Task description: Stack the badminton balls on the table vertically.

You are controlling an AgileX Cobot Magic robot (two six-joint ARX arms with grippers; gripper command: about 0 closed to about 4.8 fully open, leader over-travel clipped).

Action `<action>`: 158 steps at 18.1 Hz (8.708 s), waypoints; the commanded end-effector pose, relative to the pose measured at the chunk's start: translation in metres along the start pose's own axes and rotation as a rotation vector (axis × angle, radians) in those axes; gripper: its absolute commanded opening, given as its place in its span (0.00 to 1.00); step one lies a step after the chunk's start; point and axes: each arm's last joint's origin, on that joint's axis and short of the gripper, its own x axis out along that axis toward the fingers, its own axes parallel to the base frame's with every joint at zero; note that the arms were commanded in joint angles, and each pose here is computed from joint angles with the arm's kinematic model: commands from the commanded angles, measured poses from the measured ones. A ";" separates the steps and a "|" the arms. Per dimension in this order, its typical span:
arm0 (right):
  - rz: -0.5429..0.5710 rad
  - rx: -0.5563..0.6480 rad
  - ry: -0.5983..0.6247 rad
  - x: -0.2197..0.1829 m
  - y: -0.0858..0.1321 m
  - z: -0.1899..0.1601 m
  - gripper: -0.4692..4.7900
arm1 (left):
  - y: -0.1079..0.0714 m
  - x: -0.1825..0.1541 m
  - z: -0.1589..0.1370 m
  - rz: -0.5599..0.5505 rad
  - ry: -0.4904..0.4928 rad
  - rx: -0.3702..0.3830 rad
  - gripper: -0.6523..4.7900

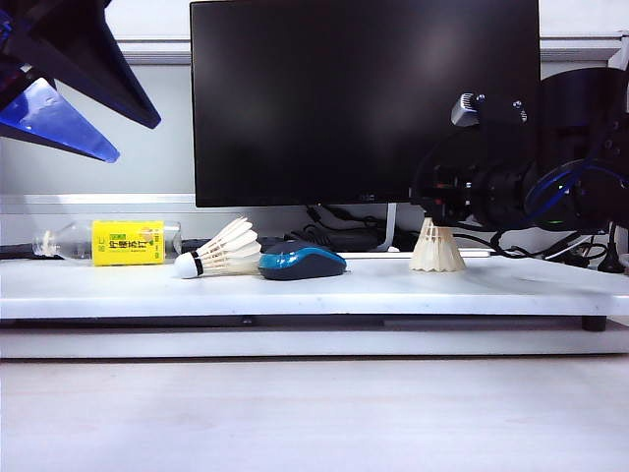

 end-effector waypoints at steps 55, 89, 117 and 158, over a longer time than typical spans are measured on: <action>0.725 0.232 0.394 -0.115 0.046 0.148 0.49 | 0.124 0.108 0.010 0.016 -0.181 0.385 0.79; 0.718 0.256 0.447 -0.117 0.046 0.143 0.49 | 0.132 0.126 -0.007 0.006 -0.089 0.237 0.38; 0.745 0.285 0.490 -0.119 0.047 0.140 0.49 | 0.091 0.137 0.000 0.411 0.052 -0.259 1.00; 0.769 0.283 0.502 -0.121 0.047 0.138 0.49 | 0.062 0.127 0.021 0.898 -0.205 -0.492 0.86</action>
